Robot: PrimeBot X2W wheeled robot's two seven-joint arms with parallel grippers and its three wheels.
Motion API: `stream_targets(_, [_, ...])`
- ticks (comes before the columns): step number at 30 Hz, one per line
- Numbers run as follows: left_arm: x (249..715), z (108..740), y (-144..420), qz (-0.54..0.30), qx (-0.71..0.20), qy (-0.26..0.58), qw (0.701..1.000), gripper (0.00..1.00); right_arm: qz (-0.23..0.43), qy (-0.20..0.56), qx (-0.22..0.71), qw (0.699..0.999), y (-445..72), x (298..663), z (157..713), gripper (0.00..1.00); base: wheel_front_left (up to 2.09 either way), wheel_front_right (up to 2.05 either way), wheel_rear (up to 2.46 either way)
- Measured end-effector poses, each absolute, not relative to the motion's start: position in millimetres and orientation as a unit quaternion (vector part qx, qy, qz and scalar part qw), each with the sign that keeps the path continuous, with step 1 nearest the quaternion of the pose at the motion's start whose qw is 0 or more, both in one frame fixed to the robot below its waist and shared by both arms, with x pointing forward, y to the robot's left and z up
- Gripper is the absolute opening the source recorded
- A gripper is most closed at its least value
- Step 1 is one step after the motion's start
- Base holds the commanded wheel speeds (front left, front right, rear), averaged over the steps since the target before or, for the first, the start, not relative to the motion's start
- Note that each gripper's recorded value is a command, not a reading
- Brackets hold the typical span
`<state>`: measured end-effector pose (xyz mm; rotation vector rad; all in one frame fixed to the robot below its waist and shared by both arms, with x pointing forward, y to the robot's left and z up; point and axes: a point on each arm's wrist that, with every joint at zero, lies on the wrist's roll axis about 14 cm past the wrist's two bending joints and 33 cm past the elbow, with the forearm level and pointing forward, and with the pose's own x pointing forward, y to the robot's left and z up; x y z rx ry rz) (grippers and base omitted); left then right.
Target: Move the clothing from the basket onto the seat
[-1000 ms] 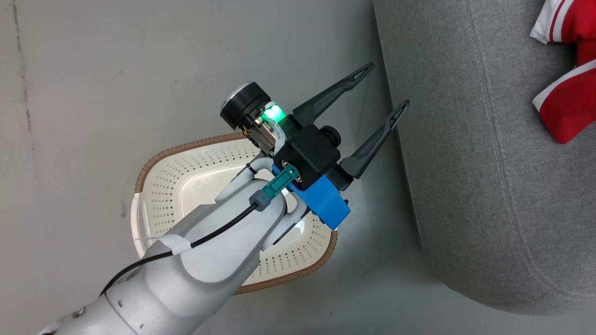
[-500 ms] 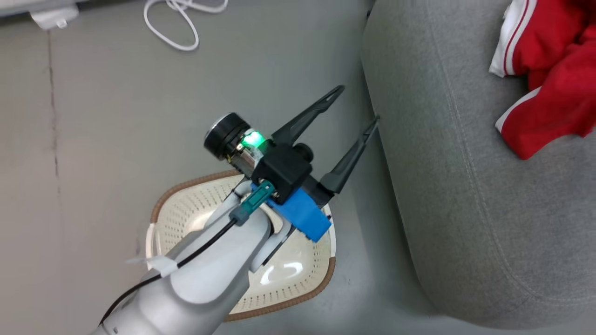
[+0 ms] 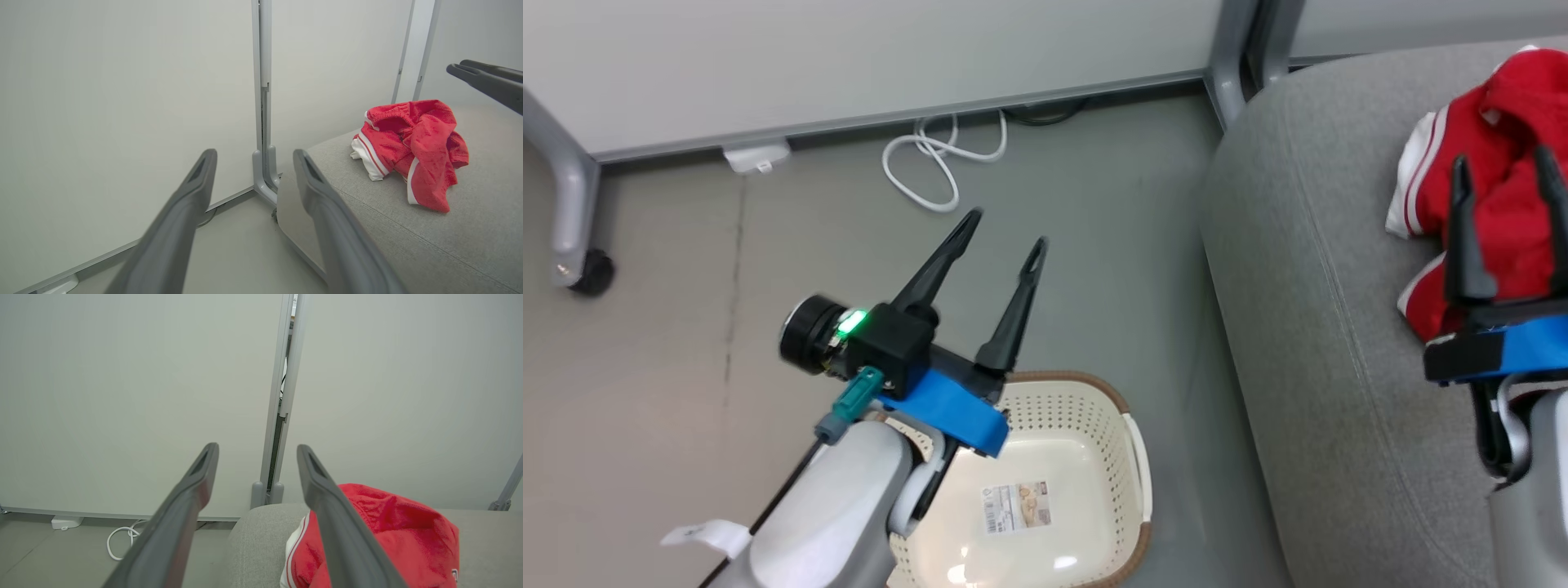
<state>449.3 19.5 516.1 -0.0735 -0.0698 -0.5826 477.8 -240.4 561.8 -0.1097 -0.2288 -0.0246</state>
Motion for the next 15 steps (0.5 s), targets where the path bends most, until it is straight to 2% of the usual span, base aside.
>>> stream_targets(8, [425.6, 523.0, 85.2, -0.190, -0.030, -0.042, 0.980, 1.00, 0.050, -0.124, -0.029, 0.991, -185.6, 457.5, 566.3, 1.00, 0.00, 0.00, 0.00])
stream_targets(15, [401.3, 527.2, 133.1, -0.115, -0.028, -0.052, 0.992, 1.00, 0.074, -0.120, -0.009, 0.990, -161.0, 433.4, 561.6, 1.00, 0.00, 0.00, 0.00])
